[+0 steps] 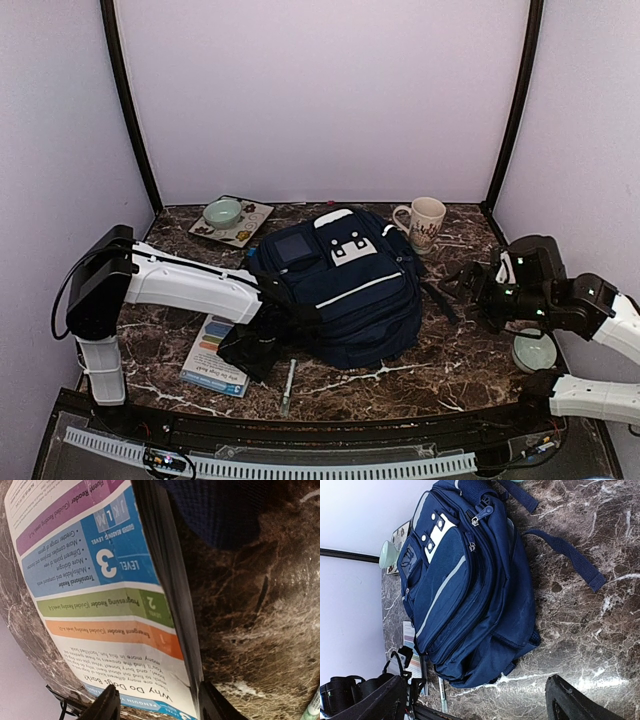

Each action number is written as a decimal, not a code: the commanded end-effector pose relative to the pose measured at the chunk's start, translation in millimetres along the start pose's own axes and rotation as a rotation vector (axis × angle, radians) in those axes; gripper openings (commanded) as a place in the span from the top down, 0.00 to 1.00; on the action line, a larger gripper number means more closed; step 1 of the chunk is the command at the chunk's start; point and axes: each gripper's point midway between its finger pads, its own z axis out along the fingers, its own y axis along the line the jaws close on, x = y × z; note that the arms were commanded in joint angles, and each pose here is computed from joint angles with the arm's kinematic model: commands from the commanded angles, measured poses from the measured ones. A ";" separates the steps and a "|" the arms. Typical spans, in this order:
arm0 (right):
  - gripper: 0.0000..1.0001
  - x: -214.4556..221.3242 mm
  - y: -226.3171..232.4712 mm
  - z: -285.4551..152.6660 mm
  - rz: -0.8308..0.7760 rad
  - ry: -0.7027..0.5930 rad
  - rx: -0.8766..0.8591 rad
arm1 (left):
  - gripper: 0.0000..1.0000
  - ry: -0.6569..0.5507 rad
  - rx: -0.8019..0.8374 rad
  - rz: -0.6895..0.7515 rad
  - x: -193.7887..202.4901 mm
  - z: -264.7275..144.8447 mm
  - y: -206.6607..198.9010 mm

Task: Pack the student bag
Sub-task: Pick up the book at the center of the board.

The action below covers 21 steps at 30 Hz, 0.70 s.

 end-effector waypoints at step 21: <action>0.03 -2.2 4.9 8.7 -0.003 -0.008 -0.014 | 0.60 -0.076 -0.265 -0.039 -1.3 0.4 52.6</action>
